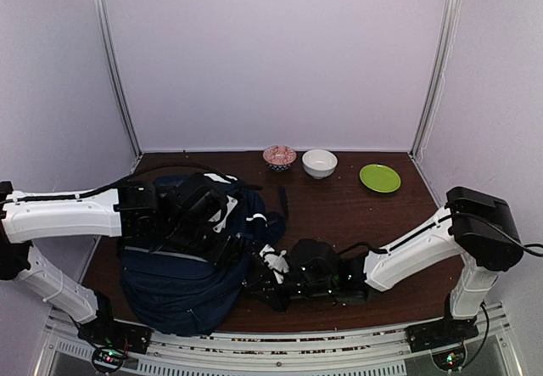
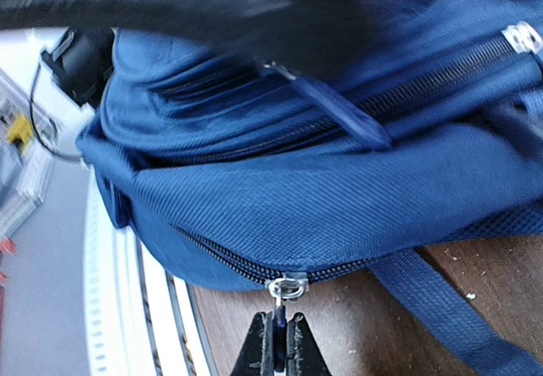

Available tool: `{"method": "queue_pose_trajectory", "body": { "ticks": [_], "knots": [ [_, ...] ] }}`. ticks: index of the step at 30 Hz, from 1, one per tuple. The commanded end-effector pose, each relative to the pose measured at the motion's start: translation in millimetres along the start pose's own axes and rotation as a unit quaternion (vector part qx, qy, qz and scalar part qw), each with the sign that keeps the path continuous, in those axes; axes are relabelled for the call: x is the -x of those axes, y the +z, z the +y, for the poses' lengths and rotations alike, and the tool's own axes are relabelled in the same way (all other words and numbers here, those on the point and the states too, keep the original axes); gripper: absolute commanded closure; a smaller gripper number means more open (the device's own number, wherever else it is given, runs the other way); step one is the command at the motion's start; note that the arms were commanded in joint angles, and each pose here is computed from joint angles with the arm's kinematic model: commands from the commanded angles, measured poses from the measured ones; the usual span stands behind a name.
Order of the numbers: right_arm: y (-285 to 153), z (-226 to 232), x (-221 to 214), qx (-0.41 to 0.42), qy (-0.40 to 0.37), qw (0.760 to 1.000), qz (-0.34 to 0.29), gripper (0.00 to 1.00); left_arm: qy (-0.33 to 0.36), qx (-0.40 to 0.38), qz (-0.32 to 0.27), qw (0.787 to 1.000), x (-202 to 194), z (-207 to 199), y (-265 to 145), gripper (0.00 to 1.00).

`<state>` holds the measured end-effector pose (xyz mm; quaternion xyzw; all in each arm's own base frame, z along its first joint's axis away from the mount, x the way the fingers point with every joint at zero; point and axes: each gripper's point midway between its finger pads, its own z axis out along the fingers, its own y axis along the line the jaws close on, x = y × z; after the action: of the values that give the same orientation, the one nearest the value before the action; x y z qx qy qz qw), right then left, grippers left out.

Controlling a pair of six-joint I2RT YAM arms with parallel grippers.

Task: Pack the student bag
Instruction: Zip the student bag at the center of the board.

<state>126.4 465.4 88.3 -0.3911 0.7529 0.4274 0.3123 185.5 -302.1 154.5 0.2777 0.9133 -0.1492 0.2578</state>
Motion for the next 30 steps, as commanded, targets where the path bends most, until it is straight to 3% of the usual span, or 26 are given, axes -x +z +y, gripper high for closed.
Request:
{"method": "queue_pose_trajectory", "body": {
  "ticks": [1,10,18,23,30],
  "knots": [
    [-5,13,4,-0.015,-0.07,0.997,0.003,1.0,-0.001,-0.049,-0.014,0.999,17,-21,8,0.16],
    [-10,8,4,-0.028,-0.069,0.997,-0.009,1.0,0.017,-0.087,0.051,0.995,-6,-38,37,0.18],
    [-13,8,8,-0.028,-0.068,0.997,-0.022,1.0,0.019,-0.053,0.096,0.994,-26,-29,71,0.15],
    [-14,8,6,-0.026,-0.067,0.997,-0.026,1.0,-0.008,-0.045,0.054,0.998,-1,-19,59,0.12],
    [-14,8,6,-0.025,-0.071,0.997,-0.029,1.0,-0.025,-0.043,-0.021,0.999,54,7,4,0.1]
  ]
}}
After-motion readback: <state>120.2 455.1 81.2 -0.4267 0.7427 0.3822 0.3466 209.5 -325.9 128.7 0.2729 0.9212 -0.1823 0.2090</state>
